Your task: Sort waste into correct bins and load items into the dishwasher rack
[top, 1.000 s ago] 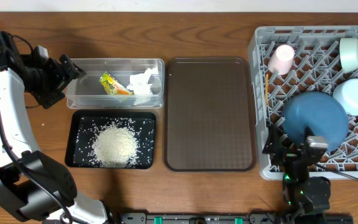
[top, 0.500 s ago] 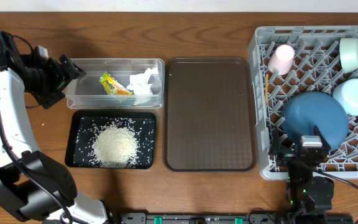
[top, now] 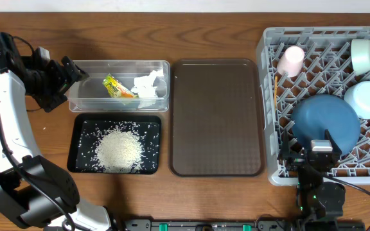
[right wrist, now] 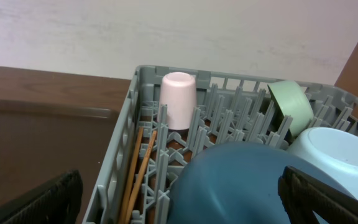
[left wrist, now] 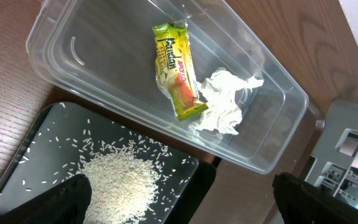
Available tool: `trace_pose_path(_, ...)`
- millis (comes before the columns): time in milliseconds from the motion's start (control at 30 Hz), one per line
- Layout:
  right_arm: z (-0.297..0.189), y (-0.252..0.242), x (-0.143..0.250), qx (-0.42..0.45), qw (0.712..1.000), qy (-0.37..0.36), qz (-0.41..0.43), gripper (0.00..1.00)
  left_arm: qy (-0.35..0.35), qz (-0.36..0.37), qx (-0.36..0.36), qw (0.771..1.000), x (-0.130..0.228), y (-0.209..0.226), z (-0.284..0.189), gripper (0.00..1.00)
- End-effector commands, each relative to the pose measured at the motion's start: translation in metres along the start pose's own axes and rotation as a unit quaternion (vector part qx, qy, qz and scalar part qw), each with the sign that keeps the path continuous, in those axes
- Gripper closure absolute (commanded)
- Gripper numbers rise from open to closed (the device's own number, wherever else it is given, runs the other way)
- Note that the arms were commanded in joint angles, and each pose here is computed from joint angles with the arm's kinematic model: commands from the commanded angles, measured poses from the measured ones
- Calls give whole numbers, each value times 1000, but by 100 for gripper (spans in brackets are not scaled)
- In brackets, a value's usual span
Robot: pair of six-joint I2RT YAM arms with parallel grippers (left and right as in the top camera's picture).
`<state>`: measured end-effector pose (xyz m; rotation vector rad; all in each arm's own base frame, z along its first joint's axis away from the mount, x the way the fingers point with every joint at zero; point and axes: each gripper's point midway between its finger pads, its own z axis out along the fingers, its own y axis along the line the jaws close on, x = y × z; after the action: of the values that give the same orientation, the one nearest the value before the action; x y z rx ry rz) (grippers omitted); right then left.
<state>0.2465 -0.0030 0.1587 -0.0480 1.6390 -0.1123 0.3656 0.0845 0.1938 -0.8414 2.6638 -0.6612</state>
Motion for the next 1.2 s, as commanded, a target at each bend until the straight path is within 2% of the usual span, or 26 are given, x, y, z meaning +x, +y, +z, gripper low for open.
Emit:
trace_pose_path(0, 0, -1, 0, 2, 1000, -2, -7, 1, -15, 10, 4, 1000, -3, -5, -11, 4)
trace_pose_path(900, 0, -1, 0, 1, 1000, -2, -7, 1, -7, 18, 4, 1000, 2, -11, -6, 4)
trace_pose_path(1167, 0, -1, 0, 2, 1000, -2, -7, 1, -50, 52, 11, 997, 15, -32, -37, 4)
